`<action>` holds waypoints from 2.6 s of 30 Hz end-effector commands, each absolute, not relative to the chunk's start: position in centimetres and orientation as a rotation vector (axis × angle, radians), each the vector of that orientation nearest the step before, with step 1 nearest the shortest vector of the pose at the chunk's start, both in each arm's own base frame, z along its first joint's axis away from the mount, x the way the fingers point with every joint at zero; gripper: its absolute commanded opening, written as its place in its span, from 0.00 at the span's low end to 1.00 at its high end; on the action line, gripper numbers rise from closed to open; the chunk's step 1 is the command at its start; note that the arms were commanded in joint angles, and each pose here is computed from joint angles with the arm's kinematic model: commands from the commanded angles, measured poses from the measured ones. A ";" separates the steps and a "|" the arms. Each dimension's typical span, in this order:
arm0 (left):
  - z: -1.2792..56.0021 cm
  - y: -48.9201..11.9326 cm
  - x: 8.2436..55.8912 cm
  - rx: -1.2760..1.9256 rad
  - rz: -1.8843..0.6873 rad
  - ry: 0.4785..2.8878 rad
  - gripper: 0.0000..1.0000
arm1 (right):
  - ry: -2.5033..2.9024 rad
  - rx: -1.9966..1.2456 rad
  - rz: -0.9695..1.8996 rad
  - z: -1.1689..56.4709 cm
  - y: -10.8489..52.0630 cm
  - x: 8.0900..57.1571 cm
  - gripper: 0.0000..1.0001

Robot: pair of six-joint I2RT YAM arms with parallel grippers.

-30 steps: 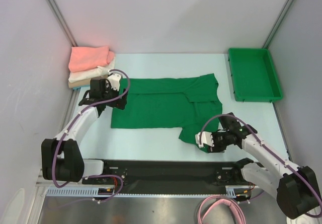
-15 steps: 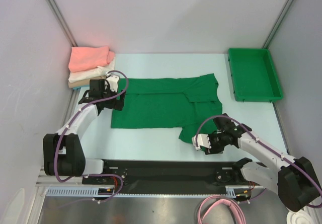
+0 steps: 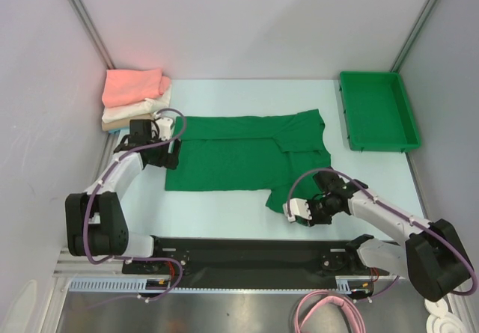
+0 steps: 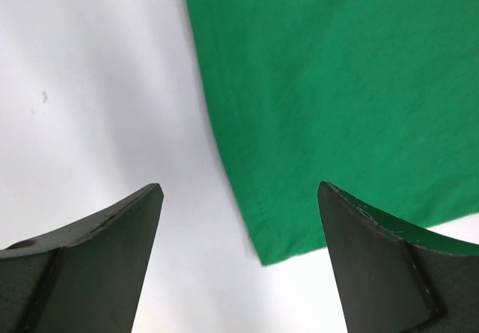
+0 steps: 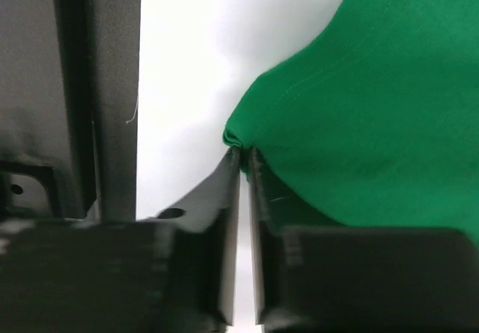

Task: Fold and stack the t-shirts
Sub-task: Fold the tshirt

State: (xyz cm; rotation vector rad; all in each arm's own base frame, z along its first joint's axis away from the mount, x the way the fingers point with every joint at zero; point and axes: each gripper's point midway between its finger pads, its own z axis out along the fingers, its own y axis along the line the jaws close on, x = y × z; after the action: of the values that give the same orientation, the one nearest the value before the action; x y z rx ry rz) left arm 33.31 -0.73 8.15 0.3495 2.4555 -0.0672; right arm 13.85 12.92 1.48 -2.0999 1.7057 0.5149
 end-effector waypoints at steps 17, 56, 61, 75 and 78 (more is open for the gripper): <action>5.1 -0.1 26.7 0.539 -0.248 2.645 0.65 | 1.800 -2.016 0.404 3.6 11.4 15.0 0.00; 6.0 0.4 26.7 0.617 -0.260 2.648 0.00 | 1.769 -1.643 0.354 11.5 10.5 18.3 0.00; 7.5 0.5 27.0 0.637 -0.249 2.635 0.01 | 1.731 -1.580 0.322 14.4 10.6 19.4 0.00; 9.1 -0.2 32.9 0.663 -0.300 2.632 0.00 | 1.774 -1.276 0.232 18.7 11.0 30.2 0.00; 8.9 -0.6 34.8 0.673 -0.308 2.639 0.00 | 1.797 -1.217 0.231 19.0 10.8 32.9 0.00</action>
State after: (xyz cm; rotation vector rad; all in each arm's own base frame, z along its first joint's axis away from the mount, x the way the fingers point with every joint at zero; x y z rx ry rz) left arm 32.62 0.21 7.84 0.6355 2.6813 -0.2926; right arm 29.24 10.90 15.66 -1.3343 1.8588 0.2905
